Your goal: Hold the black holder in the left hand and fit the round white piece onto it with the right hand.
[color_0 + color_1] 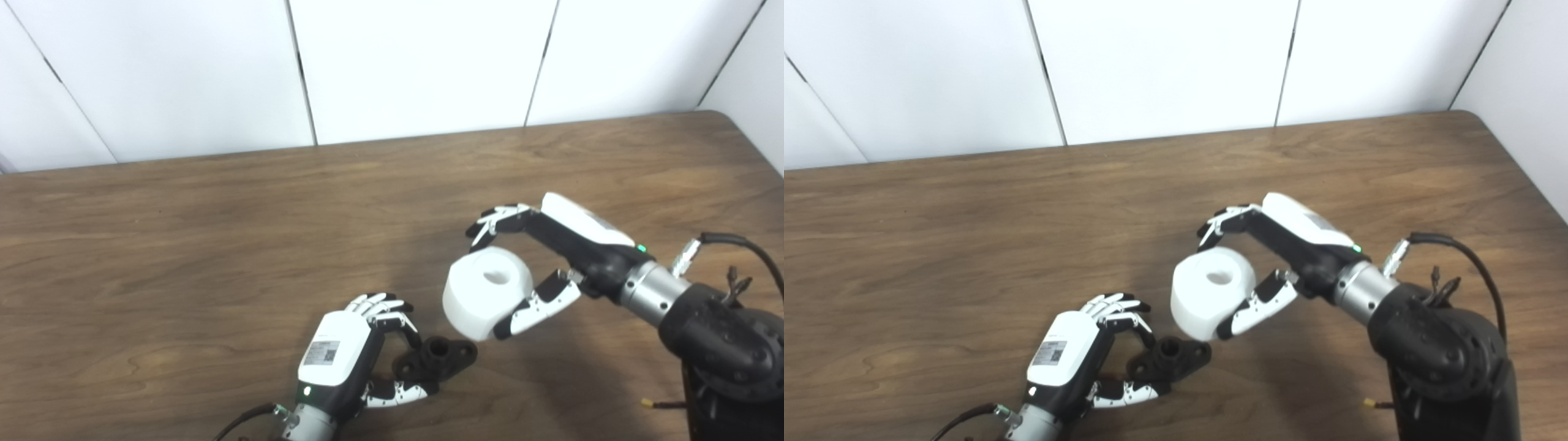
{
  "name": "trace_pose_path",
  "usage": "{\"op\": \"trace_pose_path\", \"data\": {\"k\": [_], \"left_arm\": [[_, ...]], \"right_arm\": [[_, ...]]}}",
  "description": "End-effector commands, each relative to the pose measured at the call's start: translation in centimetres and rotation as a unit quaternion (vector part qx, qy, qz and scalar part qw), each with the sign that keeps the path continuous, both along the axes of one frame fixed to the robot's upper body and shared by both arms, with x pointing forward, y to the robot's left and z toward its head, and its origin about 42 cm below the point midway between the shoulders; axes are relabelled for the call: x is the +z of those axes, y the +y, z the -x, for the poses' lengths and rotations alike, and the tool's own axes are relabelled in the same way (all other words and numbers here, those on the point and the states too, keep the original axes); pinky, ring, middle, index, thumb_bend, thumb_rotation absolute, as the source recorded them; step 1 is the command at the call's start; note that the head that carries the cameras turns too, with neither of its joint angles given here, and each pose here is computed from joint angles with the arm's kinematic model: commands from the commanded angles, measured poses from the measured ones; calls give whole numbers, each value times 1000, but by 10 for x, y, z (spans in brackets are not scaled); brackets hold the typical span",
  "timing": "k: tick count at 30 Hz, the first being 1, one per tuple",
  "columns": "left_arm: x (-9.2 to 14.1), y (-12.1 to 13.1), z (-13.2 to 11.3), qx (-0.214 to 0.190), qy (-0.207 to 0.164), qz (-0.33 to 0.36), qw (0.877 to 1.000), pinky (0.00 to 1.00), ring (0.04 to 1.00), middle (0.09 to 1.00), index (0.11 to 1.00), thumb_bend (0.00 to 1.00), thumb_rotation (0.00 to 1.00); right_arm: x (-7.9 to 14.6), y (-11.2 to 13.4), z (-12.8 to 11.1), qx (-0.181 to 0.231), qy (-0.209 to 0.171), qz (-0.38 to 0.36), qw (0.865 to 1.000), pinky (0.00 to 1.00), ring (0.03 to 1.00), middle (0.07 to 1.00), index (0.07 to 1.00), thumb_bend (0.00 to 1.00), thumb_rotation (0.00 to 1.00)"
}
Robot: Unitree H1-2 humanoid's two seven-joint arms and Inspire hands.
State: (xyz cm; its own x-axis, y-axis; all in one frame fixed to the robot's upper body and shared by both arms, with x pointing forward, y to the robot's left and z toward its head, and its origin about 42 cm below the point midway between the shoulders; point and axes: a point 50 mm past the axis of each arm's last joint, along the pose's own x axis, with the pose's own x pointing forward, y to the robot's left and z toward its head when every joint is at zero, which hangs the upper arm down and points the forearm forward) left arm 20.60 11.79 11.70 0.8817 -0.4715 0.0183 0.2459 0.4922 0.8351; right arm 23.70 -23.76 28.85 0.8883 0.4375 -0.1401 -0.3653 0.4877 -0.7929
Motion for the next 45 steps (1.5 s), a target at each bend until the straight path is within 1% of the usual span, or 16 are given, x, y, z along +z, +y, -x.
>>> {"op": "trace_pose_path", "data": {"k": [1, 6, 11, 13, 19, 25, 38, 45], "left_arm": [[-18, 2, 8, -2, 54, -38, 998, 885, 869, 791, 488, 517, 45], [-17, 2, 7, -3, 52, -40, 998, 882, 866, 789, 488, 518, 45], [-16, 2, 7, -4, 51, -38, 998, 884, 867, 789, 488, 518, 45], [-17, 2, 7, -4, 50, -38, 998, 884, 866, 787, 488, 518, 45], [-17, 2, 8, -5, 53, -39, 998, 889, 868, 788, 488, 518, 45], [-17, 1, 8, -4, 54, -34, 998, 890, 869, 789, 488, 517, 44], [-17, -1, 7, -4, 54, -38, 998, 882, 866, 791, 488, 518, 46], [-17, -1, 7, -4, 54, -38, 998, 881, 867, 791, 488, 518, 45]], "right_arm": [[8, 3, 5, -2, -23, -2, 1000, 966, 903, 797, 481, 522, 129], [3, 8, 8, -6, -15, -13, 1000, 985, 909, 796, 481, 522, 129], [-1, 13, 10, -9, -15, -18, 1000, 986, 908, 799, 481, 522, 129], [-2, 15, 11, -9, -15, -20, 1000, 993, 921, 806, 481, 523, 129], [-5, 25, 11, 0, -18, -22, 1000, 994, 926, 810, 481, 523, 129], [-11, 32, 10, 10, -30, -11, 999, 967, 905, 793, 481, 523, 130], [-24, 33, 9, 16, -38, 3, 999, 960, 908, 790, 482, 523, 130], [-25, 30, 8, 18, -40, 9, 999, 943, 909, 790, 482, 523, 130]]}}
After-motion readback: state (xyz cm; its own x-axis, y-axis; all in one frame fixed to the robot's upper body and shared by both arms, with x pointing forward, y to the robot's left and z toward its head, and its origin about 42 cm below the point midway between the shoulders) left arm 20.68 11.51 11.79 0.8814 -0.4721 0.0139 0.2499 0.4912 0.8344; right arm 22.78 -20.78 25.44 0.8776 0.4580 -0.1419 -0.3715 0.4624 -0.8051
